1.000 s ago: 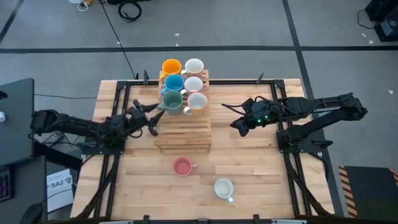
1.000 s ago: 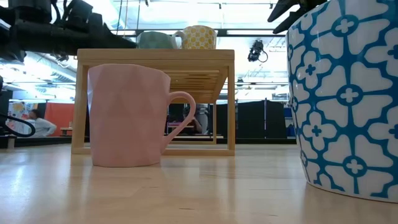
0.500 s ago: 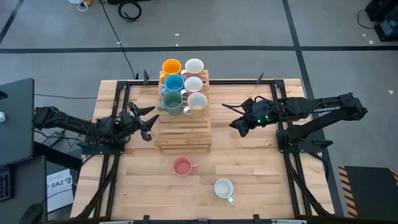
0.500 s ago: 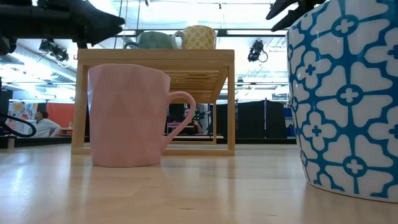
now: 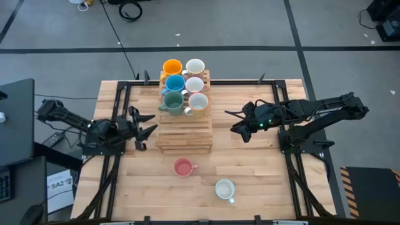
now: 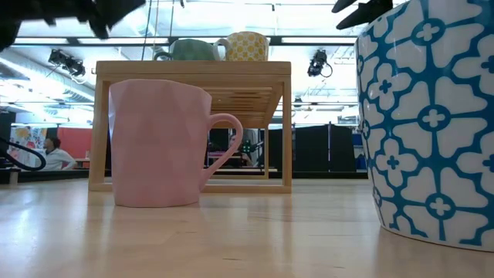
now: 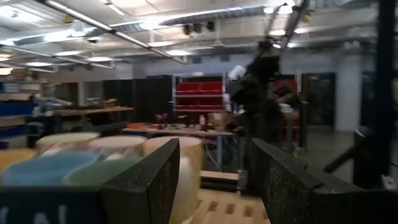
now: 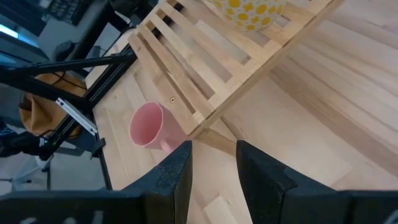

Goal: Place coffee mugs
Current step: Put the pink mug on the shelf

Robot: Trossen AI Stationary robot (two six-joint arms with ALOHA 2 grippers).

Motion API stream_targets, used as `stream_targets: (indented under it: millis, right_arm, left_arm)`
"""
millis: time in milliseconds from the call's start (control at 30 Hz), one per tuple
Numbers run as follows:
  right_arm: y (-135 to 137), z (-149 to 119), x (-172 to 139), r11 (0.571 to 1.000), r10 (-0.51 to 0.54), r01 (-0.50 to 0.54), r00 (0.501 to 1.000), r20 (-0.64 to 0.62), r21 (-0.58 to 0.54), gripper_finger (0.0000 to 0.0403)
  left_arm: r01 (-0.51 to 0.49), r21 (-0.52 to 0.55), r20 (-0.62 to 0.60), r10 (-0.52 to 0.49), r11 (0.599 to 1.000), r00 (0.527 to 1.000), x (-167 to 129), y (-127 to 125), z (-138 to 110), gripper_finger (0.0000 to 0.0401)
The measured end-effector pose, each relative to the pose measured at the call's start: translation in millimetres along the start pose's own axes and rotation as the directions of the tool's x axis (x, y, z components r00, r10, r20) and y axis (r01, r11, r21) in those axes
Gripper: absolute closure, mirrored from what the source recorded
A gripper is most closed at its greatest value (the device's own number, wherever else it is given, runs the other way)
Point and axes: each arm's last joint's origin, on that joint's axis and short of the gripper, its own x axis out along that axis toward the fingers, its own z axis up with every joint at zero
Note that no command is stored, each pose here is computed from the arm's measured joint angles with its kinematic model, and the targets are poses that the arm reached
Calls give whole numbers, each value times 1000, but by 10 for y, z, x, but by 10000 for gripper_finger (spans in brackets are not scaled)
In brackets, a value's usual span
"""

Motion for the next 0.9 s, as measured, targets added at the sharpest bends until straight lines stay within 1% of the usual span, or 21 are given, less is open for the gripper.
stream_targets:
  millis: [67,133,300,500,600,667,733,800,900]
  right_arm:
    - [0,0,0,1000,0,0,1000,1,-5,273]
    - [-3,3,0,999,-8,9,1000,10,-35,273]
    - [-12,14,14,990,-50,56,997,52,-132,273]
    - [19,24,89,976,-38,50,998,58,-212,273]
    - [44,25,126,973,-9,19,999,43,-231,273]
    - [46,14,156,971,-8,13,1000,23,-239,273]
    - [46,8,170,970,-11,14,1000,16,-241,273]
    - [49,7,185,968,-12,15,1000,15,-250,273]
    - [52,2,185,958,2,-3,1000,-3,-286,273]
  left_arm:
    - [36,15,-13,-36,999,999,33,-62,113,200]
    - [78,14,-44,-77,997,996,73,-134,235,200]
    - [159,-68,-196,-169,985,966,186,-351,458,200]
    - [176,-125,-367,-211,976,906,364,-685,620,208]
    - [150,-183,-453,-219,971,864,444,-837,671,214]
    - [121,-228,-517,-225,966,826,480,-929,685,217]
    - [96,-272,-593,-246,957,767,503,-1018,667,218]
    - [55,-332,-663,-274,942,696,519,-1103,630,219]
    - [-30,-414,-759,-327,910,564,513,-1217,540,219]
